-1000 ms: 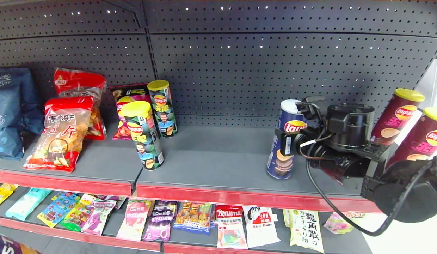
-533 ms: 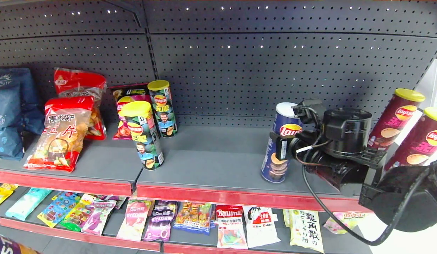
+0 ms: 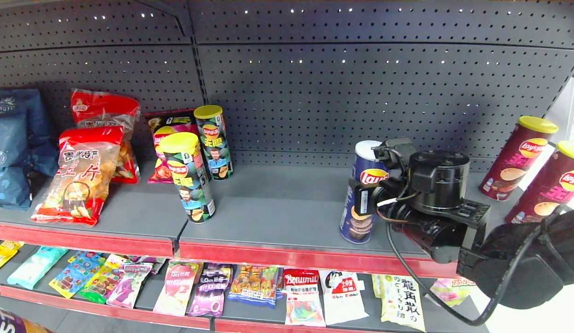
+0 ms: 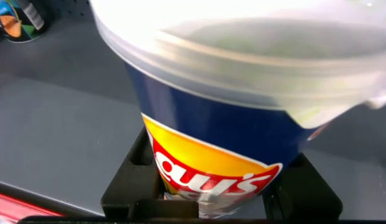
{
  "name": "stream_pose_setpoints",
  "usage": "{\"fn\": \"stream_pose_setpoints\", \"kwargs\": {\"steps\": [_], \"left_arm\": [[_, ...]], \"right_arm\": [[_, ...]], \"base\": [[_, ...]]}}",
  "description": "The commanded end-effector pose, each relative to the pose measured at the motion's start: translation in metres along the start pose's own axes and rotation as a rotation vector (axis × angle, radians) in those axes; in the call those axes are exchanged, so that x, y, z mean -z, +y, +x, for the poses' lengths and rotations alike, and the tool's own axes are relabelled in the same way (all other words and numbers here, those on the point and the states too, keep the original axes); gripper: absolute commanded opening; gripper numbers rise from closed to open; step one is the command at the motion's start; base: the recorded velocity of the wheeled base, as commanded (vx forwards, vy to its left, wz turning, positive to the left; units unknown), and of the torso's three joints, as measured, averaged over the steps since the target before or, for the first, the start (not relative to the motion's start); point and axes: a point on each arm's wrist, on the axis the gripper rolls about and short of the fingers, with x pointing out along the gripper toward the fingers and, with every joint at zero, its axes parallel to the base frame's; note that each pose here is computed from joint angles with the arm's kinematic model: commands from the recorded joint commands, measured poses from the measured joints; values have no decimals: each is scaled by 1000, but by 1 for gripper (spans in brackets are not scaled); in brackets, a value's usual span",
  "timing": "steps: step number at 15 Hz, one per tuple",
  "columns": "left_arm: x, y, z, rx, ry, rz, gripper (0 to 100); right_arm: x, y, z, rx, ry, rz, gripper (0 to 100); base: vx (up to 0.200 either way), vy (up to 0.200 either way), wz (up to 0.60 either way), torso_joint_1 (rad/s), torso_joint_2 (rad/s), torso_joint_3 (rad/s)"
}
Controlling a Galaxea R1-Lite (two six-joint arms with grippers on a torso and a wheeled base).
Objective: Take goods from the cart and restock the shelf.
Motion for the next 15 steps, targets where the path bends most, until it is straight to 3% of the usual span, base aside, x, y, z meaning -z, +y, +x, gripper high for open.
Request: {"fn": "stream_pose_setpoints", "kwargs": {"steps": [1, 15], "left_arm": [[0, 0, 0, 0, 2, -1, 0], [1, 0, 0, 0, 2, -1, 0]], "right_arm": [[4, 9, -4, 2, 7, -11, 0], [7, 17, -12, -20, 11, -34, 0]], "base": [[0, 0, 0, 0, 0, 0], [0, 0, 0, 0, 0, 0]]}}
